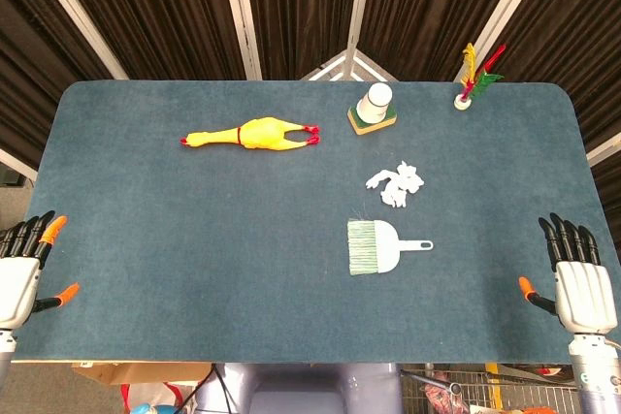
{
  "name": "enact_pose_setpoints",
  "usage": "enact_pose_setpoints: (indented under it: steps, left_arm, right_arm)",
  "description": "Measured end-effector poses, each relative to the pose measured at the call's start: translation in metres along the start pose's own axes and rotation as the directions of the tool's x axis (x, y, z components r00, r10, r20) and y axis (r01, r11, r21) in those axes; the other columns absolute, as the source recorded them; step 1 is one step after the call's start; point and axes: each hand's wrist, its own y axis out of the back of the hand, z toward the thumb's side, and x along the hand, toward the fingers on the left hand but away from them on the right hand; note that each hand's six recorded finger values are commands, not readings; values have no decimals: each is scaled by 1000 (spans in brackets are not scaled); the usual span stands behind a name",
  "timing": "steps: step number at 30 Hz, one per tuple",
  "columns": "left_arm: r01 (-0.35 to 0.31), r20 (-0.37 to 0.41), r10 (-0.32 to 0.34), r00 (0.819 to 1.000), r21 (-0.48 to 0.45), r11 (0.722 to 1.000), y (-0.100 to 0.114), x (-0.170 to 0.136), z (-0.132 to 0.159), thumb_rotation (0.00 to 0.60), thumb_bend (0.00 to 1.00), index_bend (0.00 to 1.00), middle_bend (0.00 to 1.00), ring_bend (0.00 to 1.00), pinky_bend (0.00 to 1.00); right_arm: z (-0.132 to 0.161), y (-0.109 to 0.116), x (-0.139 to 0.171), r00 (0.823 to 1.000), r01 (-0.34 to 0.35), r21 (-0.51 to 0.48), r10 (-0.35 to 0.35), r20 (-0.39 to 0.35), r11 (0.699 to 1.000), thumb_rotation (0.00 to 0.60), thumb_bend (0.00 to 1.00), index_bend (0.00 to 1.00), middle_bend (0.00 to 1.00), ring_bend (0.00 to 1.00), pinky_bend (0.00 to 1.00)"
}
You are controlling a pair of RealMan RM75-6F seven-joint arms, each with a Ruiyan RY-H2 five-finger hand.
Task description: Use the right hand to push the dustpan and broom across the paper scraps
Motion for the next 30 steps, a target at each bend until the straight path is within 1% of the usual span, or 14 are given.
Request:
enact_pose_setpoints:
  steps: [10,15,16,17,18,19,20,21,22,23,24,25,28,30]
  left_arm:
    - [-2,1,2,1000,-1,1000,1,-1,0,600,0,0,0,0,0]
    - [0,-2,0,1000,-3,1000,0,0,0,600,0,0,0,0,0]
    - [1,-2,-1,1000,-3,1000,0,0,0,600,0,0,0,0,0]
    - [2,-2,-2,1000,-3,1000,0,0,0,600,0,0,0,0,0]
    - [2,-2,-2,1000,-3,1000,0,0,0,600,0,0,0,0,0]
    - [3,-2,-3,1000,-4,1000,0,0,0,600,0,0,0,0,0]
    - [3,-2,-3,1000,-4,1000,0,0,1,600,0,0,0,0,0]
    - [3,0,-3,1000,-3,1000,0,0,1,600,0,0,0,0,0]
    - [3,1,-3,1000,-3,1000,0,0,1,600,0,0,0,0,0]
    - [3,3,-3,1000,-3,1000,0,0,2,600,0,0,0,0,0]
    - [2,5,-2,1000,-3,1000,0,0,2,600,0,0,0,0,0]
    - [2,7,-2,1000,-2,1000,0,0,2,600,0,0,0,0,0]
    - [3,12,-3,1000,-2,1000,-1,0,4,600,0,0,0,0,0]
    - [3,13,-3,1000,-1,1000,-1,0,4,600,0,0,0,0,0]
  right_arm:
    - [1,-1,1,1000,-9,-9,9,-5,1000,600,278,0,0,0,0]
    - [3,-5,0,1000,-28,-8,28,-14,1000,600,278,0,1,0,1]
    - [4,-5,-1,999,-31,-8,31,-18,999,600,278,0,24,19,19]
    - [5,-5,-2,999,-32,-9,32,-21,999,600,278,0,66,60,60]
    - [7,-5,-3,999,-34,-11,34,-24,999,600,277,0,163,163,163]
    - [9,-5,-6,999,-37,-11,37,-27,999,600,277,0,294,309,309]
    - [9,-5,-7,999,-38,-7,38,-29,999,600,277,0,381,407,408]
    - [10,-6,-9,999,-39,1,39,-31,999,600,277,1,499,535,533]
    - [11,-6,-11,999,-42,14,42,-34,999,600,278,14,605,641,627]
    - [13,-7,-13,998,-46,24,46,-37,999,600,278,26,653,686,663]
    - [14,-9,-15,998,-52,32,53,-40,998,600,278,66,736,764,720]
    - [17,-12,-18,997,-63,37,65,-44,997,600,278,109,793,816,757]
    - [26,-21,-28,994,-94,41,97,-57,995,600,278,207,899,913,812]
    - [34,-26,-35,992,-108,45,110,-64,993,600,278,245,927,939,825]
